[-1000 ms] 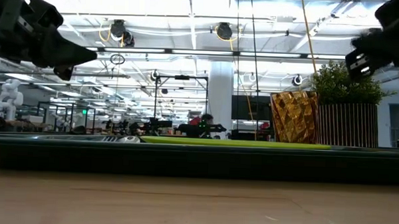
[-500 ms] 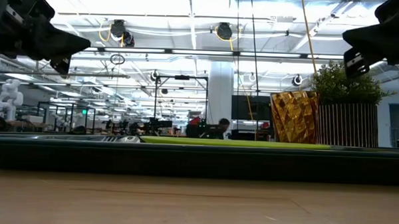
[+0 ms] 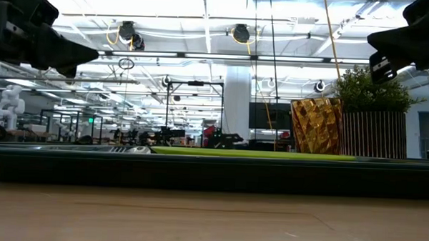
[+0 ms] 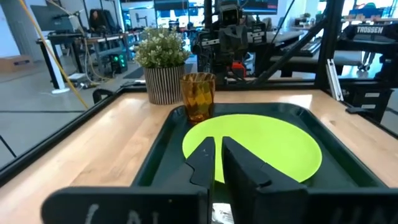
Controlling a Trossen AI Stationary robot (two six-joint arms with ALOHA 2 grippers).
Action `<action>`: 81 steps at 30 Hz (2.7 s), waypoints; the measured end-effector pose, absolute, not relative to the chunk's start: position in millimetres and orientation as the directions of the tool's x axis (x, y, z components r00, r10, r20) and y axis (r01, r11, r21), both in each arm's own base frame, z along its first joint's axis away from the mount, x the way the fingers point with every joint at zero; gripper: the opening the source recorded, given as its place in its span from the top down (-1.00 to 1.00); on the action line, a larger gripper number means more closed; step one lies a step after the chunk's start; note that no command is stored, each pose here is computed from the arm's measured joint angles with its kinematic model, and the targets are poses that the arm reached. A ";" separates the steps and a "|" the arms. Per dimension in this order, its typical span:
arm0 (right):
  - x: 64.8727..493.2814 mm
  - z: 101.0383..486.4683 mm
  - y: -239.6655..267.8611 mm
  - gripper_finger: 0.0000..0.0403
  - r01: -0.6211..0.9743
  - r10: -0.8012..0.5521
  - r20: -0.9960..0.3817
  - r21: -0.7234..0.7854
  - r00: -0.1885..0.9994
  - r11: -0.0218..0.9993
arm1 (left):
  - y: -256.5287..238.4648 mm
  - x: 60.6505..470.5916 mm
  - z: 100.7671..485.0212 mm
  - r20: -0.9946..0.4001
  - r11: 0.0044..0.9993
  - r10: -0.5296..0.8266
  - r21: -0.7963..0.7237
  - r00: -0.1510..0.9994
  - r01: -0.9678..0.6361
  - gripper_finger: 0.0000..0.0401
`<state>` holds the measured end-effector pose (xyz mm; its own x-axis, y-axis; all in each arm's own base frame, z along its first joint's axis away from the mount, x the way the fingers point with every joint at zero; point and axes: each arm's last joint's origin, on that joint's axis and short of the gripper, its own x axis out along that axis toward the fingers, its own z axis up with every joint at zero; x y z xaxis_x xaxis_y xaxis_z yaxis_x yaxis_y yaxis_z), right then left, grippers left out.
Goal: Pick and place plate/cup/fork/spoon on tray
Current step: Return to Home Position
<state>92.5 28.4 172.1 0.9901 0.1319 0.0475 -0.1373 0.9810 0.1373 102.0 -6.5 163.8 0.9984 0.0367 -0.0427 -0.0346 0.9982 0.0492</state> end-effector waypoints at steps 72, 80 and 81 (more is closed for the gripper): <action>92.5 173.4 28.4 1.00 -0.141 0.132 0.061 0.158 0.989 0.977 | -6.5 102.2 165.4 -0.021 0.998 0.036 0.048 0.999 -0.035 0.82; 92.5 173.4 28.4 1.00 -0.141 0.132 0.061 0.158 0.989 0.977 | -6.5 102.2 165.4 -0.021 0.998 0.037 0.048 0.999 -0.036 0.82; 92.5 173.4 28.4 1.00 -0.140 0.132 0.061 0.158 0.989 0.977 | -6.5 102.2 165.4 -0.021 0.998 0.037 0.047 0.999 -0.036 0.82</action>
